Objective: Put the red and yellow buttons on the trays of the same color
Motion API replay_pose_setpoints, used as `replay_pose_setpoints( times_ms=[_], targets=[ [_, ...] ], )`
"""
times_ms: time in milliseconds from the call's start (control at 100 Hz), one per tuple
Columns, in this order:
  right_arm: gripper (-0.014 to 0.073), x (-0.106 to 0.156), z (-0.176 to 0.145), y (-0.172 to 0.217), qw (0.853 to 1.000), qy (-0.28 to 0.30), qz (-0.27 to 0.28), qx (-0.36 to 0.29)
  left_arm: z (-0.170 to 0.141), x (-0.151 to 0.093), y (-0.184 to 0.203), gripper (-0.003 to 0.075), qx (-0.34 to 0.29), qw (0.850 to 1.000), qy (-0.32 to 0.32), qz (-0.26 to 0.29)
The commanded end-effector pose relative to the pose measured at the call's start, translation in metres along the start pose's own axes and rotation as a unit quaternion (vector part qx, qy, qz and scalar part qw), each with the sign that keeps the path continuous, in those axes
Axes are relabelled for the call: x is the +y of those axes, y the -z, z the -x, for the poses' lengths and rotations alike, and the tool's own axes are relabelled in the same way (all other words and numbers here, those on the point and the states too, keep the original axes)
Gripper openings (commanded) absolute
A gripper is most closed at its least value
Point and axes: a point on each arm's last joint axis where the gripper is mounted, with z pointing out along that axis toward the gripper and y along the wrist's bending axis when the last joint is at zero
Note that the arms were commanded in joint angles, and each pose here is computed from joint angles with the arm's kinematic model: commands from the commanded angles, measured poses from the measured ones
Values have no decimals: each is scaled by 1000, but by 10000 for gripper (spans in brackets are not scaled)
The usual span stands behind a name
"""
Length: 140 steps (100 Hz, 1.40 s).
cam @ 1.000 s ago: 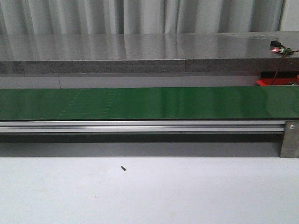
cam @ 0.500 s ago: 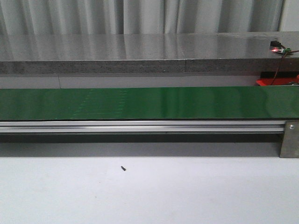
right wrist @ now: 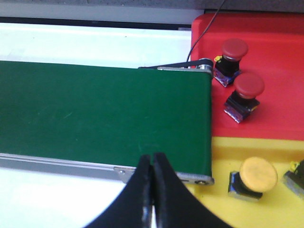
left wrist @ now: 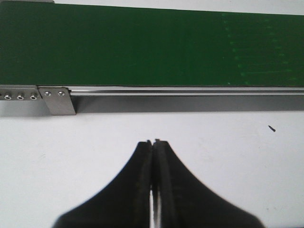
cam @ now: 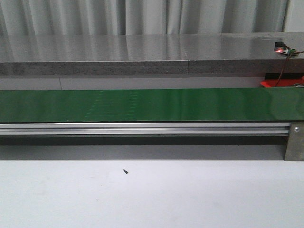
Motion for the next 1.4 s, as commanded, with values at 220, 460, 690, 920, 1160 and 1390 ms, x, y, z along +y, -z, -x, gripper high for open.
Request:
replay_pose_setpoints(
  times_ms=[220, 460, 690, 920, 1160, 1390],
  targets=[
    [-58, 3, -14, 35, 996, -4, -71, -58, 14, -2, 5, -20, -48, 999, 5, -6],
    [-58, 9, -36, 42, 996, 14, -65, -67, 14, -2, 5, -20, -48, 999, 5, -6],
    [-58, 10, -39, 45, 995, 16, -62, -72, 14, -2, 5, -20, -48, 999, 5, -6],
    [-58, 10, -40, 45, 995, 16, -62, -72, 14, -2, 5, -20, -48, 999, 5, -6],
    [-58, 10, -40, 45, 995, 16, -62, -72, 14, -2, 5, -20, -48, 999, 5, -6],
    [-58, 10, -40, 45, 995, 16, -62, -72, 14, -2, 5, -20, -48, 999, 5, -6]
  ],
)
